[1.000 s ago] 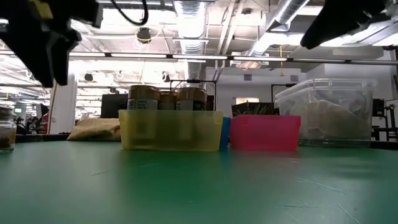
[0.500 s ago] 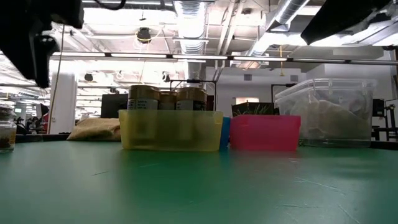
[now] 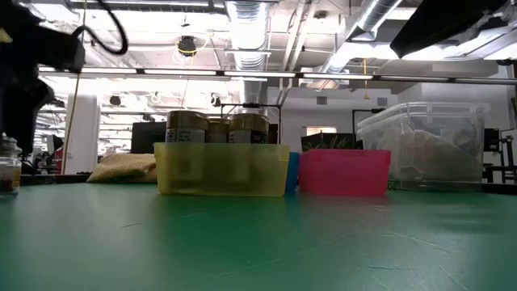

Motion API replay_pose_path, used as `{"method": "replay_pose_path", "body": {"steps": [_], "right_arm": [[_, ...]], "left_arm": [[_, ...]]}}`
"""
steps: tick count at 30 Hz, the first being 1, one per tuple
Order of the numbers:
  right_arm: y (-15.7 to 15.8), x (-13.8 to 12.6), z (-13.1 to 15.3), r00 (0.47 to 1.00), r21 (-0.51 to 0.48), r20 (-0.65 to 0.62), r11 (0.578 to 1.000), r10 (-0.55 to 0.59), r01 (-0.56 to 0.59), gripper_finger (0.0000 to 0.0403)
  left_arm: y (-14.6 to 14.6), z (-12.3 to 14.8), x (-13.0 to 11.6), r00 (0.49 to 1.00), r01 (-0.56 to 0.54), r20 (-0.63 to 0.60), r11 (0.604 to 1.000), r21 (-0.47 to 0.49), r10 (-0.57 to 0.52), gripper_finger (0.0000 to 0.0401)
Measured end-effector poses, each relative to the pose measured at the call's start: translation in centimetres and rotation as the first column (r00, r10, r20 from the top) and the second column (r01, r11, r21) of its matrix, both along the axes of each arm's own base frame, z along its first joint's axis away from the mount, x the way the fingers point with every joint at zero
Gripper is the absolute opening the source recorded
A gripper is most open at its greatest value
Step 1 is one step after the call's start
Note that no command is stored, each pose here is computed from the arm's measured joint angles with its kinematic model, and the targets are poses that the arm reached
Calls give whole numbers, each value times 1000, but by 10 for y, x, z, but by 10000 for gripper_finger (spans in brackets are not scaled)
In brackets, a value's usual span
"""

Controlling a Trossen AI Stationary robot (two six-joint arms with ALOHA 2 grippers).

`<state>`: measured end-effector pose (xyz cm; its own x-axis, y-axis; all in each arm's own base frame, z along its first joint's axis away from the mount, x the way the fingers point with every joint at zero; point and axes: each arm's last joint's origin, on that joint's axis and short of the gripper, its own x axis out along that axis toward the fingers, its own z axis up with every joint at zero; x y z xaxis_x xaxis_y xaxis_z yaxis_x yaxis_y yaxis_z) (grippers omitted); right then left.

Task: Sort spices by type
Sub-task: Move the top transparent seasoning bottle to the center of the table

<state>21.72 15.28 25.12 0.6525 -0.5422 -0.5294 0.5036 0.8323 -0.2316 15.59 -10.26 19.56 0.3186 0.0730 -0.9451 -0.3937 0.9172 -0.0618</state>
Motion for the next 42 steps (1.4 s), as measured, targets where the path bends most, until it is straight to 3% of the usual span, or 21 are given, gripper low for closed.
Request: {"method": "replay_pose_path", "body": {"steps": [9,21,25,29,35,42], "right_arm": [[0,0,0,1000,0,1,1000,3,-3,245],[-1,1,0,1000,-2,0,1000,-3,3,245],[-1,1,0,1000,-2,-1,1000,-2,2,245],[-1,1,0,1000,-2,-1,1000,-3,3,245],[-2,2,-1,1000,23,-17,1000,-3,3,245],[-3,1,-1,1000,53,-20,998,-20,21,245]], "left_arm": [[-4,-15,-9,1000,24,-9,1000,0,-24,304],[-8,-22,-4,996,56,74,997,-49,-52,181],[-7,-15,2,995,64,82,996,-70,-58,175],[-3,-3,13,992,71,108,994,-89,-61,175],[2,28,45,955,115,285,987,-110,-79,175],[-5,44,97,941,222,276,973,-61,-197,175]]}}
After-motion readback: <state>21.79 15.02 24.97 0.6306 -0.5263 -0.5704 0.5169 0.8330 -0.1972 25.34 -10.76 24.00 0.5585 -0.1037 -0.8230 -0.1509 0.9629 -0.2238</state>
